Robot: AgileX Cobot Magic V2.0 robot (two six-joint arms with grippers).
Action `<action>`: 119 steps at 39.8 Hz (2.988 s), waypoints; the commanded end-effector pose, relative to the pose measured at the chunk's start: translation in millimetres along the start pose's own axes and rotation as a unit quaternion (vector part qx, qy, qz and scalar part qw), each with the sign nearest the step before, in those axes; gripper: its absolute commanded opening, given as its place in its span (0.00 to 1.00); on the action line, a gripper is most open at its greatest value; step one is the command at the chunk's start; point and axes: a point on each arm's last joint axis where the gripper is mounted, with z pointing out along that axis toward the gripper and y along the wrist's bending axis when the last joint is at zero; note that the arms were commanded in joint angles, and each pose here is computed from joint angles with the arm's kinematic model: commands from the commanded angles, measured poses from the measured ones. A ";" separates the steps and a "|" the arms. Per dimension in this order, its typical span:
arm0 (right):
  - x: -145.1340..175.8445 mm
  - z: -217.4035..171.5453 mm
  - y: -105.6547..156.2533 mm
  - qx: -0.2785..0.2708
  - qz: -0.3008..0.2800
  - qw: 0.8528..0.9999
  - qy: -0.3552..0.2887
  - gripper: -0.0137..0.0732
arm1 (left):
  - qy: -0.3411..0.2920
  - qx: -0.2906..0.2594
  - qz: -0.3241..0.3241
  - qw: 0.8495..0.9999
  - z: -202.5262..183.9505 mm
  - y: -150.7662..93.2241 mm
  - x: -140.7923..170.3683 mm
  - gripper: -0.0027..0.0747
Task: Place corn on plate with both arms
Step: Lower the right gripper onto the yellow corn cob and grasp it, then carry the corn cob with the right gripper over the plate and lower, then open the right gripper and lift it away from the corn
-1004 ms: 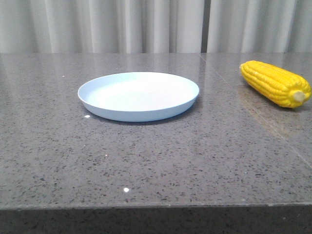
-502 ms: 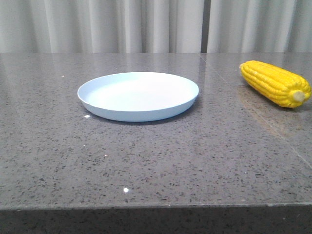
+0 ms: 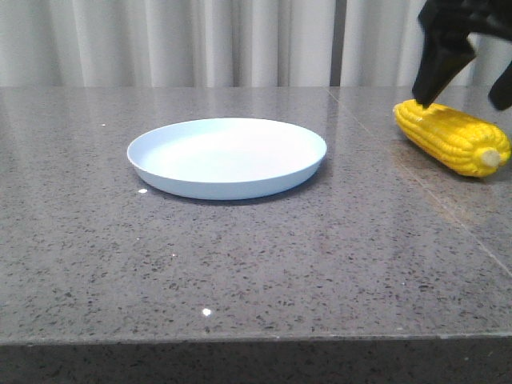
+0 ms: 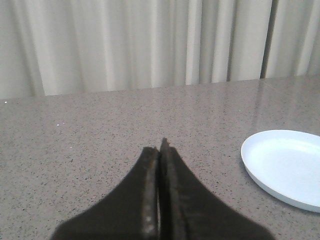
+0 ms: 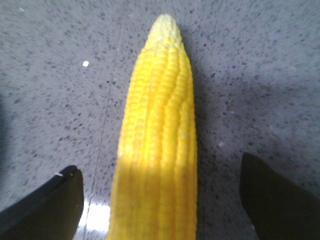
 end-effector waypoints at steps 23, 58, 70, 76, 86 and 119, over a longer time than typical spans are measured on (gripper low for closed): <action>-31.8 -9.9 9.8 -0.013 -0.010 0.999 0.051 0.32 | -0.047 -0.007 -0.006 0.999 -1.9 1.5 -14.8 0.01; -12.3 -5.6 199.5 -0.035 -0.002 0.999 0.032 0.29 | -0.047 -0.007 -0.006 0.999 -1.9 1.5 -14.8 0.01; -3.1 14.4 206.1 -0.040 0.031 0.996 0.069 0.33 | -0.047 -0.007 -0.006 0.999 -1.9 1.5 -14.8 0.01; -2.2 14.8 206.6 -0.042 0.034 0.996 0.073 0.53 | -0.047 -0.007 -0.006 0.999 -1.9 1.5 -14.8 0.01; -4.7 4.8 205.2 -0.046 0.036 0.996 0.069 0.81 | -0.047 -0.007 -0.006 0.999 -1.9 1.5 -14.8 0.01; -68.1 -70.9 61.7 0.041 0.053 0.998 0.022 0.13 | -0.047 -0.007 -0.006 0.999 -1.9 1.5 -14.8 0.01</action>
